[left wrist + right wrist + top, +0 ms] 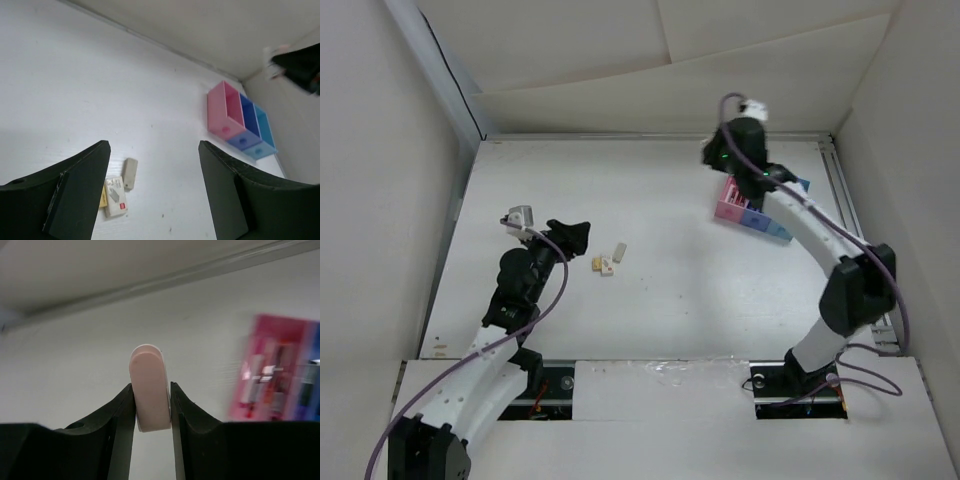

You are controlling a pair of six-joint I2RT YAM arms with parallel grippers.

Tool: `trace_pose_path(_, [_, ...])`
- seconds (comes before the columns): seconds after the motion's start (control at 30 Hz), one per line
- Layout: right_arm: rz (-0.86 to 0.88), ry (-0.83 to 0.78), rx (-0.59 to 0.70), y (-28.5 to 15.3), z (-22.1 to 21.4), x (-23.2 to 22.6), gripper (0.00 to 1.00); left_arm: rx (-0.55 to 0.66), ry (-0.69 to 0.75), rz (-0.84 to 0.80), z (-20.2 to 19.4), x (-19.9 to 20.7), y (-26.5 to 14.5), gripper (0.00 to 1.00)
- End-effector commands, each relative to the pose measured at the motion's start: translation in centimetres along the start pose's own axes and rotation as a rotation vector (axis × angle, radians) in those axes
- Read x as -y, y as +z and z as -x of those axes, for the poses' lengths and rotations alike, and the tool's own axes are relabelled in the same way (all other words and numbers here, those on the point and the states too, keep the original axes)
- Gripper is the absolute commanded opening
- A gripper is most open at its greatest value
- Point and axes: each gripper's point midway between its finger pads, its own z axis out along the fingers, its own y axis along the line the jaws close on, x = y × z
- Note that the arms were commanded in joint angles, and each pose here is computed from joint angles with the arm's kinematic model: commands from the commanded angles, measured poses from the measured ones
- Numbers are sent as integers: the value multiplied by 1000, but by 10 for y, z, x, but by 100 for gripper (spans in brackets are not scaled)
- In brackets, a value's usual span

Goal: Sort the stationery into containers
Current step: Place the stapler in the storage box, then pick up the stationery from the center of the board.

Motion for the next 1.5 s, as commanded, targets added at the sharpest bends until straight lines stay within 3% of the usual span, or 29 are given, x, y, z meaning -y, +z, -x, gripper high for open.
trace_pose_path(0.0, [-322,197,163,-26,41,108,0,-20,33,-172,7,39,6,69])
trace_pose_path(0.07, [-475,251,183,-37,37,169,1,-27,45,-202,8,45,6,69])
trace_pose_path(0.27, [-676,333,205,-58,25,254,4,-42,47,-247,5,54,5,69])
trace_pose_path(0.53, [-783,339,144,-47,-17,285,4,-42,47,-247,4,54,6,69])
trace_pose_path(0.73, [-845,354,157,-55,-23,302,11,-42,47,-247,4,54,6,69])
trace_pose_path(0.77, [-845,354,158,-54,-24,302,15,-42,47,-247,4,54,6,69])
trace_pose_path(0.8, [-845,354,158,-54,-24,302,33,-37,46,-239,5,53,7,69])
trace_pose_path(0.83, [-845,354,158,-54,-24,302,46,-37,46,-239,5,53,7,69])
trace_pose_path(0.93, [-845,354,158,-54,-27,303,70,-37,46,-239,5,53,7,69])
trace_pose_path(1.07, [-798,338,206,-65,-6,283,76,-32,46,-232,6,52,8,69])
trace_pose_path(1.13, [-744,323,217,-64,-1,259,76,-27,45,-224,8,51,7,69])
trace_pose_path(1.23, [-590,245,207,-58,-2,193,68,-13,43,-190,9,44,6,69])
trace_pose_path(1.27, [-551,212,196,-58,-5,175,53,-8,43,-180,10,42,5,69])
trace_pose_path(1.3, [-461,169,170,-51,-14,136,43,15,42,-171,15,41,4,69])
trace_pose_path(1.37, [-358,110,111,-42,-31,94,28,22,41,-165,17,41,3,69])
trace_pose_path(1.4, [-314,58,47,-30,-52,78,15,23,41,-147,17,37,4,69])
trace_pose_path(1.47, [-158,6,-64,-24,-91,20,11,41,30,-143,22,38,1,69])
